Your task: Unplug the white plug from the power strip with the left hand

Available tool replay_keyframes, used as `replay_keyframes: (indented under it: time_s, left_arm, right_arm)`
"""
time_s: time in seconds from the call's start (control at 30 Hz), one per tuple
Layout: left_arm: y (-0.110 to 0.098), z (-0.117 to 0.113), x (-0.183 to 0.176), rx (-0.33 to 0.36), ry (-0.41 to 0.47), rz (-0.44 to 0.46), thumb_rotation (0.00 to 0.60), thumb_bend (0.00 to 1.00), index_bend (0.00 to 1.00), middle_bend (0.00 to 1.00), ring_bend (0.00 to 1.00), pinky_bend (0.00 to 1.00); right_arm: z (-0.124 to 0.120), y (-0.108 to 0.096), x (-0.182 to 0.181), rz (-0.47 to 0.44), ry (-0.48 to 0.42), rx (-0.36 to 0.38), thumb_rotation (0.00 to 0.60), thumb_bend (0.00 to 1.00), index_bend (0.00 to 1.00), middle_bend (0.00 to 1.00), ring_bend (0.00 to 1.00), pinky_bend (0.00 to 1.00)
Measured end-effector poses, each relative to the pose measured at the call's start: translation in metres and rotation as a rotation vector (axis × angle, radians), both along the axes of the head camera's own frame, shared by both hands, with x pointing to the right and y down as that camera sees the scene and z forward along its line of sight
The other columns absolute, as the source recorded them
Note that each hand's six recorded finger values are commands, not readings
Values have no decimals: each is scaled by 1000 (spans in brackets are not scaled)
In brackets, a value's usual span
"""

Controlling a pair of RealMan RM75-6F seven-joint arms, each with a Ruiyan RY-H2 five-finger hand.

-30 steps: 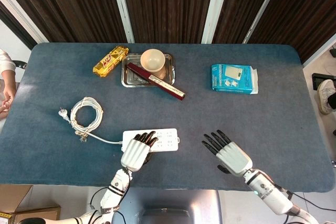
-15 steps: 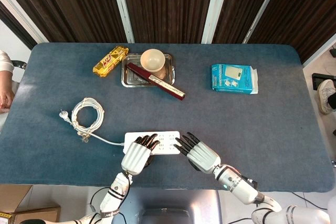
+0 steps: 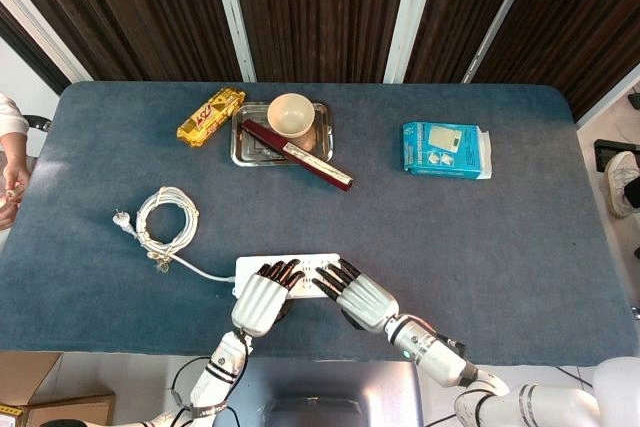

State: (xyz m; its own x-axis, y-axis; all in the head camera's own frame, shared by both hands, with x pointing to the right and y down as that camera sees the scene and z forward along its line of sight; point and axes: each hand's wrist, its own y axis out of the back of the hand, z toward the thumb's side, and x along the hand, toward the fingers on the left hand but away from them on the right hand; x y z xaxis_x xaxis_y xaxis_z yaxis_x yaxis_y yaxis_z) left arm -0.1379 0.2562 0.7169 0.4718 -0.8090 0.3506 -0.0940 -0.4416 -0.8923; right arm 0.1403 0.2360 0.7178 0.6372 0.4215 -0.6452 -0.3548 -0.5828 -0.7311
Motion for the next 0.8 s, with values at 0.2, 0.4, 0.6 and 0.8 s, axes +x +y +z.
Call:
replay_keyframes:
  time_s: [0.2, 0.4, 0.6, 0.8]
  left_arm:
    - [-2, -1, -2, 33, 9, 3, 600, 551, 333, 358, 287, 426]
    - [-8, -5, -7, 101, 41, -4, 600, 548, 334, 363, 289, 428]
    - [-16, -23, -10, 154, 90, -2, 600, 540, 334, 363, 289, 420]
    - [-25, -56, -35, 170, 140, -3, 600, 528, 330, 360, 289, 417]
  right_arm:
    - [7, 6, -3, -30, 32, -7, 600, 751, 79, 65, 0, 0]
    - [7, 9, -3, -32, 39, -15, 600, 751, 78, 64, 0, 0]
    - [-1, 2, -5, -6, 16, 12, 600, 751, 70, 65, 0, 0]
    - [-33, -21, 5, 52, -45, 101, 600, 750, 50, 65, 0, 0]
